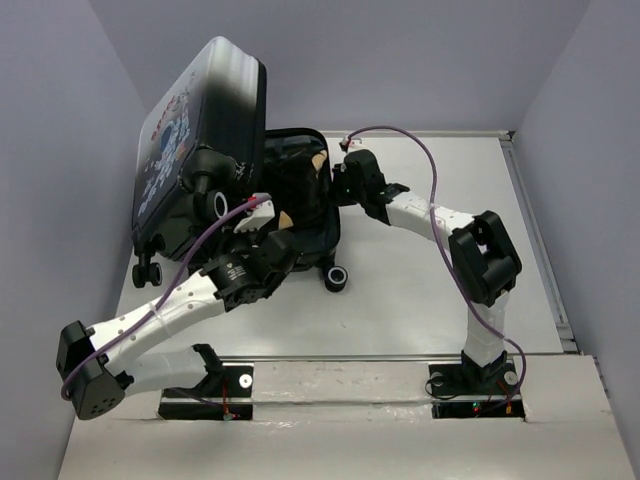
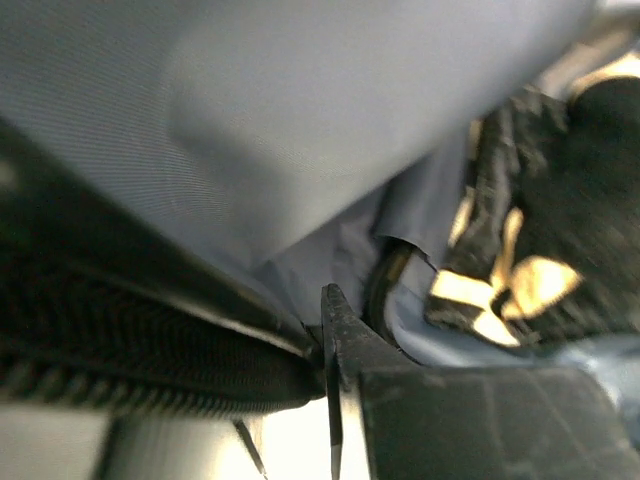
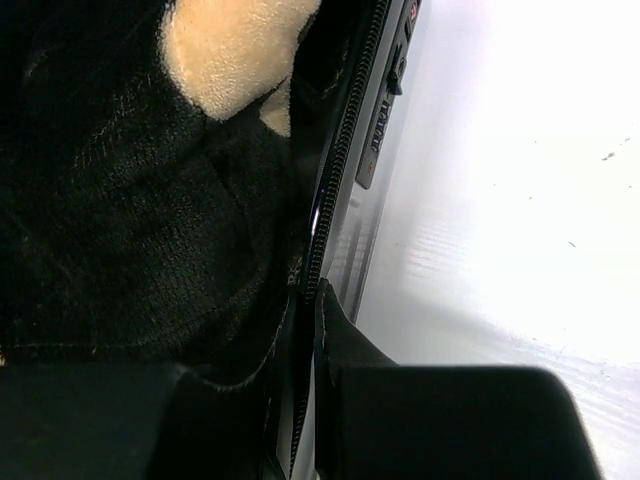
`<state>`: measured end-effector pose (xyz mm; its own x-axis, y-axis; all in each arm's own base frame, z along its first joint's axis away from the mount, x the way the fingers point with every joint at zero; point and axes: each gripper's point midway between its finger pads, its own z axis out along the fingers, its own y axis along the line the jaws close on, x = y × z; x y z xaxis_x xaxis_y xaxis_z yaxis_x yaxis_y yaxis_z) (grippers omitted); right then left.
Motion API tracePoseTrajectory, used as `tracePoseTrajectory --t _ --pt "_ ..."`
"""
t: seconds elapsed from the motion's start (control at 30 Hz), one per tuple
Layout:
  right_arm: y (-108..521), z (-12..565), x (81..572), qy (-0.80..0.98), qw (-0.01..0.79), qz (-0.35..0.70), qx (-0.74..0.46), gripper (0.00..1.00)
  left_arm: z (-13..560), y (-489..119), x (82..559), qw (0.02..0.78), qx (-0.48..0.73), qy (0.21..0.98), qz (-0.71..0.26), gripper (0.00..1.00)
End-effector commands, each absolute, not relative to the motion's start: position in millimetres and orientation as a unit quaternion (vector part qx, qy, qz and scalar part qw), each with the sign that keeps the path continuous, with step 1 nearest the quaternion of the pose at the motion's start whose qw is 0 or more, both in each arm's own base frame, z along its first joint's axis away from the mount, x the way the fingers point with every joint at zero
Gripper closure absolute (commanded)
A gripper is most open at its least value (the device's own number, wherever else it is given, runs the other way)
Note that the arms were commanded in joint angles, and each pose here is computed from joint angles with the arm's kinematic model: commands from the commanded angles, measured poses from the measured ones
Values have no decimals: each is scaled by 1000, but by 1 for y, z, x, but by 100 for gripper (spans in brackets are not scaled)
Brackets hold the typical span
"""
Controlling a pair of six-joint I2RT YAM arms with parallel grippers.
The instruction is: Pack the luggage
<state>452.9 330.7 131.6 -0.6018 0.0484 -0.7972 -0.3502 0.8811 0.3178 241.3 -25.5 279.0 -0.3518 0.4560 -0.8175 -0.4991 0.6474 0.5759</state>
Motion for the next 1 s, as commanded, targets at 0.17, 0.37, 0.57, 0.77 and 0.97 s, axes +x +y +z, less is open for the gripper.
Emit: tracePoseTrajectory --t 0.17,0.37,0.57,0.77,0.97 --pt "363 118 399 851 357 354 -151 93 274 -255 262 615 -99 760 -186 94" --pt "337 107 409 860 352 349 -124 93 297 -277 245 618 -44 752 -227 27" --pt "332 110 408 853 350 364 -130 93 354 -307 216 607 44 720 -333 4" --pt "320 116 407 854 363 352 -123 93 430 -330 191 601 99 672 -420 5" --pt "301 147 404 846 393 342 -113 93 428 -281 259 612 28 716 -334 6"
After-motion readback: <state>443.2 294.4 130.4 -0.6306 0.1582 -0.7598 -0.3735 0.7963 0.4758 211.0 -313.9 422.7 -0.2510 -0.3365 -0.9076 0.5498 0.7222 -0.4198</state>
